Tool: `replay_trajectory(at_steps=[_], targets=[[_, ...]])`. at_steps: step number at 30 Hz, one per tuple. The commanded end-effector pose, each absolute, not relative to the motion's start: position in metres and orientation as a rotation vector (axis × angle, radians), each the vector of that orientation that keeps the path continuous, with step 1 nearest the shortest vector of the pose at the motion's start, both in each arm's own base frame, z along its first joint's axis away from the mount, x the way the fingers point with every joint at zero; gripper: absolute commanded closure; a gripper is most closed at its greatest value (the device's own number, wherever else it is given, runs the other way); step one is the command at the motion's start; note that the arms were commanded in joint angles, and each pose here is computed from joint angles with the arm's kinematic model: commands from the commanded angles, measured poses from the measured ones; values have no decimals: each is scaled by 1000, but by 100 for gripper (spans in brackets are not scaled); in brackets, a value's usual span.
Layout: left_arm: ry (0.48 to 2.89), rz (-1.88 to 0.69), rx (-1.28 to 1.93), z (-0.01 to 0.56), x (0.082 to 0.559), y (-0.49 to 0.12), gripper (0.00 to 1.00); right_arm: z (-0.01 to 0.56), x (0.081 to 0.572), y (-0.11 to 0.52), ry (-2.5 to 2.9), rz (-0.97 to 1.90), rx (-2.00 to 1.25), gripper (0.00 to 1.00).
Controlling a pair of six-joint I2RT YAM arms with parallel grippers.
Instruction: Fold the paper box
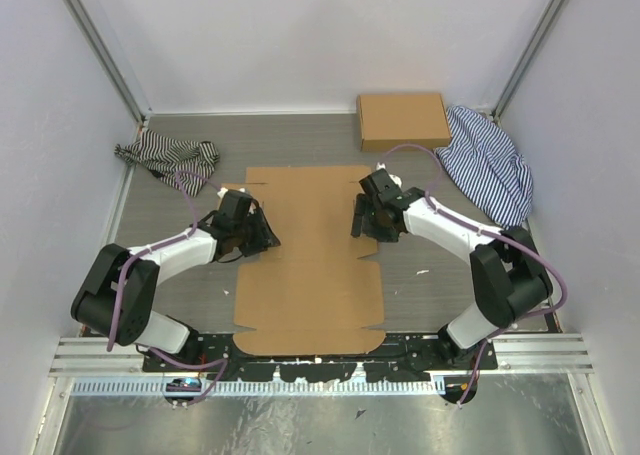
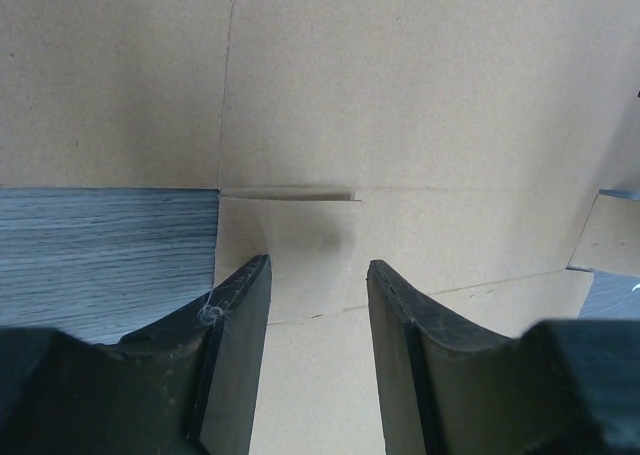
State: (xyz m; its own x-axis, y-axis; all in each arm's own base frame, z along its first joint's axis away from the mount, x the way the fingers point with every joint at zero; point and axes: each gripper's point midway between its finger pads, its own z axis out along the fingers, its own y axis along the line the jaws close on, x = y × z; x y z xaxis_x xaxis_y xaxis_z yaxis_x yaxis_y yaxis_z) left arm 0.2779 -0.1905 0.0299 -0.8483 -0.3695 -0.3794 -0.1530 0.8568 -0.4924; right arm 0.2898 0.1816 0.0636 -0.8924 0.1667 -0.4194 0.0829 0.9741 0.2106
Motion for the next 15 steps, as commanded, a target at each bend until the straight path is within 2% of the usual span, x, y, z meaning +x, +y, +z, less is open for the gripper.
replay_trajectory(at_steps=[1, 5, 15], targets=[[2582, -573, -378, 25, 273, -184, 49, 60, 295, 175, 2661, 228, 256, 31], [2584, -579, -377, 26, 273, -185, 50, 52, 294, 174, 2679, 210, 254, 30], [2596, -573, -378, 23, 269, -184, 50, 66, 297, 216, 2634, 485, 100, 37]])
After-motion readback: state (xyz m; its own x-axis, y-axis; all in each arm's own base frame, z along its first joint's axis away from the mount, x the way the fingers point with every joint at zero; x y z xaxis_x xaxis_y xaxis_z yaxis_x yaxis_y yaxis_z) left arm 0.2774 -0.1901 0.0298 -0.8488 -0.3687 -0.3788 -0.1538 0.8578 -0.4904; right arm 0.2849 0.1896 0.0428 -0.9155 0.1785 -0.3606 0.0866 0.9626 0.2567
